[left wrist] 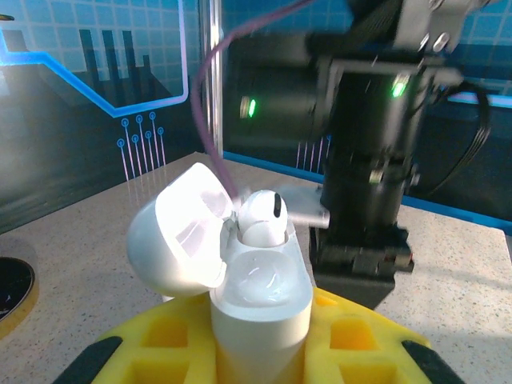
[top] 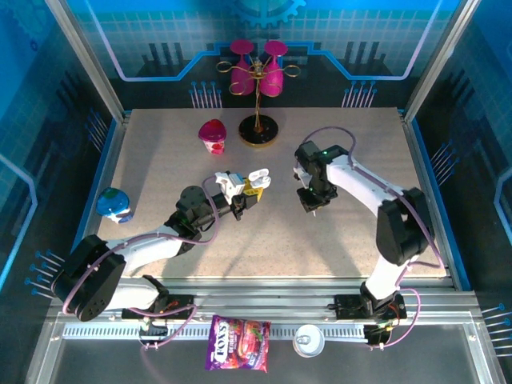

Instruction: Insert wireless bluetooth earbuds into charging case

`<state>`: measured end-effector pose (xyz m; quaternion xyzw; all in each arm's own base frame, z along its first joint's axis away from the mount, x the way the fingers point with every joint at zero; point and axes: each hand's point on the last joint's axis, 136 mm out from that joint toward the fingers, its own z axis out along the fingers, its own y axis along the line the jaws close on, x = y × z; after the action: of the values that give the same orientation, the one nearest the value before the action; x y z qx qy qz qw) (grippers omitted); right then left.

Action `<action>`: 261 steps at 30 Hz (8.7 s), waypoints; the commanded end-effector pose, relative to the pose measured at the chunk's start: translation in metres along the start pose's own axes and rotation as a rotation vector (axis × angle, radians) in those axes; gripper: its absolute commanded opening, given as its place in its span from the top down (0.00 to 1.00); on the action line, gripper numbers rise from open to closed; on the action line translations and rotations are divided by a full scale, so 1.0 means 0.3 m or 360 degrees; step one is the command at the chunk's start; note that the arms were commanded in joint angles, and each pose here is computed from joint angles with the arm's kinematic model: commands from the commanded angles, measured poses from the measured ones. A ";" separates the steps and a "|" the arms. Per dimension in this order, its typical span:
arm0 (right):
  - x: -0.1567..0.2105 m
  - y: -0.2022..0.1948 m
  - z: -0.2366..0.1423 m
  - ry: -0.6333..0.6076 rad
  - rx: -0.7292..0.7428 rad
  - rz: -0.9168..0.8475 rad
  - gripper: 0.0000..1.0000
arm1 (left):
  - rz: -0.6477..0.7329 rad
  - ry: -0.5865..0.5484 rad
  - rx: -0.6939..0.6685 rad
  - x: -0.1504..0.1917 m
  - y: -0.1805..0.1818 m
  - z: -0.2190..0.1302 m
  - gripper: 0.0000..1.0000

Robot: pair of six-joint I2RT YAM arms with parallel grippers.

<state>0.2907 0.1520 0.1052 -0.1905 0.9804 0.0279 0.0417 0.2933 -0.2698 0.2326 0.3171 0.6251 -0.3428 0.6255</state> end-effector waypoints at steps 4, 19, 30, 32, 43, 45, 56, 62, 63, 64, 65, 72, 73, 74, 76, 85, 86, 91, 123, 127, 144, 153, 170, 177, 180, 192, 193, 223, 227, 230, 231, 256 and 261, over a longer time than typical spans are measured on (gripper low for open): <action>-0.125 0.135 -0.277 -0.0561 -0.0347 -0.0107 0.80 | -0.0002 -0.0088 0.0051 -0.066 -0.006 0.025 0.92; -0.148 0.362 -0.642 -0.1234 -0.0815 -0.0400 0.80 | -0.0072 -0.0068 0.0135 -0.044 -0.028 0.053 0.94; -0.165 0.459 -0.700 -0.1407 -0.0857 -0.0615 0.82 | -0.0112 -0.0084 0.0257 -0.079 -0.076 0.051 0.94; -0.174 0.471 -0.693 -0.1410 -0.0831 -0.0646 0.82 | -0.0118 -0.0087 0.0277 -0.085 -0.084 0.048 0.94; -0.215 0.491 -0.643 -0.1380 -0.0777 -0.0696 0.82 | -0.0146 -0.0121 0.0323 -0.115 -0.103 0.039 0.97; -0.226 0.484 -0.633 -0.1380 -0.0752 -0.0682 0.82 | -0.0151 -0.0124 0.0329 -0.118 -0.105 0.037 0.97; -0.230 0.505 -0.592 -0.1319 -0.0808 -0.0695 0.83 | -0.0230 -0.0138 0.0284 -0.134 -0.086 0.046 0.97; -0.218 0.513 -0.590 -0.1317 -0.0839 -0.0703 0.83 | -0.0255 -0.0144 0.0245 -0.140 -0.070 0.050 0.97; -0.217 0.514 -0.587 -0.1315 -0.0845 -0.0703 0.83 | -0.0256 -0.0144 0.0238 -0.141 -0.068 0.051 0.97; -0.215 0.516 -0.592 -0.1325 -0.0852 -0.0703 0.83 | -0.0260 -0.0141 0.0232 -0.139 -0.065 0.052 0.97; -0.214 0.518 -0.595 -0.1333 -0.0860 -0.0704 0.83 | -0.0260 -0.0142 0.0230 -0.140 -0.063 0.053 0.97; -0.220 0.530 -0.591 -0.1355 -0.0915 -0.0683 0.82 | -0.0275 -0.0148 0.0242 -0.145 -0.065 0.060 0.97; -0.222 0.533 -0.588 -0.1350 -0.0923 -0.0679 0.82 | -0.0275 -0.0148 0.0243 -0.145 -0.065 0.060 0.97; -0.224 0.532 -0.584 -0.1347 -0.0925 -0.0673 0.83 | -0.0275 -0.0149 0.0241 -0.146 -0.065 0.060 0.97; -0.226 0.535 -0.578 -0.1346 -0.0934 -0.0667 0.83 | -0.0277 -0.0145 0.0236 -0.143 -0.064 0.058 0.97; -0.212 0.509 -0.545 -0.1324 -0.0892 -0.0620 0.83 | -0.0300 -0.0184 0.0186 -0.159 -0.046 0.054 0.97; -0.209 0.505 -0.542 -0.1323 -0.0886 -0.0615 0.83 | -0.0302 -0.0186 0.0184 -0.161 -0.045 0.054 0.97; -0.195 0.498 -0.535 -0.1317 -0.0889 -0.0602 0.82 | -0.0305 -0.0192 0.0176 -0.163 -0.041 0.055 0.97; -0.178 0.465 -0.720 -0.1508 -0.0877 -0.0589 0.49 | -0.0275 -0.0183 0.0201 -0.146 -0.050 0.055 0.97; -0.155 0.470 -0.758 -0.1548 -0.0919 -0.0602 0.41 | -0.0272 -0.0182 0.0215 -0.143 -0.051 0.061 0.98; -0.203 0.349 -0.612 -0.1378 -0.0917 -0.0289 0.00 | -0.0253 -0.0202 0.0271 -0.163 -0.073 0.054 0.98; -0.197 0.396 -0.583 -0.1294 -0.1016 -0.0365 0.07 | -0.0254 -0.0198 0.0265 -0.159 -0.066 0.063 0.98; -0.216 0.369 -0.541 -0.1242 -0.0935 -0.0310 0.33 | -0.0249 -0.0198 0.0275 -0.162 -0.071 0.061 0.98; -0.226 0.325 -0.543 -0.1270 -0.0835 -0.0240 0.29 | -0.0247 -0.0203 0.0277 -0.166 -0.073 0.055 0.98; -0.225 0.315 -0.557 -0.1297 -0.0811 -0.0229 0.27 | -0.0247 -0.0203 0.0276 -0.165 -0.073 0.054 0.98; -0.195 0.338 -0.677 -0.1436 -0.0971 -0.0246 0.14 | -0.0144 -0.0208 0.0363 -0.145 -0.104 0.050 0.99; -0.195 0.341 -0.687 -0.1433 -0.0991 -0.0231 0.14 | -0.0113 -0.0206 0.0382 -0.138 -0.111 0.048 0.98; -0.145 0.285 -0.515 -0.0757 -0.0798 -0.0068 0.14 | 0.0099 -0.0174 0.0251 -0.097 -0.056 0.066 0.99; -0.143 0.295 -0.549 -0.0840 -0.0831 -0.0108 0.13 | 0.0065 -0.0172 0.0259 -0.098 -0.054 0.065 0.99; -0.143 0.316 -0.590 -0.0962 -0.0890 -0.0195 0.13 | 0.0029 -0.0175 0.0286 -0.104 -0.056 0.056 0.99; -0.137 0.328 -0.617 -0.1031 -0.0915 -0.0266 0.13 | 0.0011 -0.0173 0.0308 -0.105 -0.060 0.050 0.99; -0.033 0.454 -0.649 -0.1212 -0.1154 -0.1062 0.65 | -0.0271 -0.0237 0.0832 -0.210 -0.164 -0.004 0.99; -0.035 0.456 -0.646 -0.1205 -0.1160 -0.1062 0.74 | -0.0287 -0.0235 0.0830 -0.209 -0.163 -0.002 0.99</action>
<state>0.2401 0.2643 0.2951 -0.4553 0.7275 0.3968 0.3255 0.2516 -0.2954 0.2809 0.3787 0.5169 -0.5680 0.5165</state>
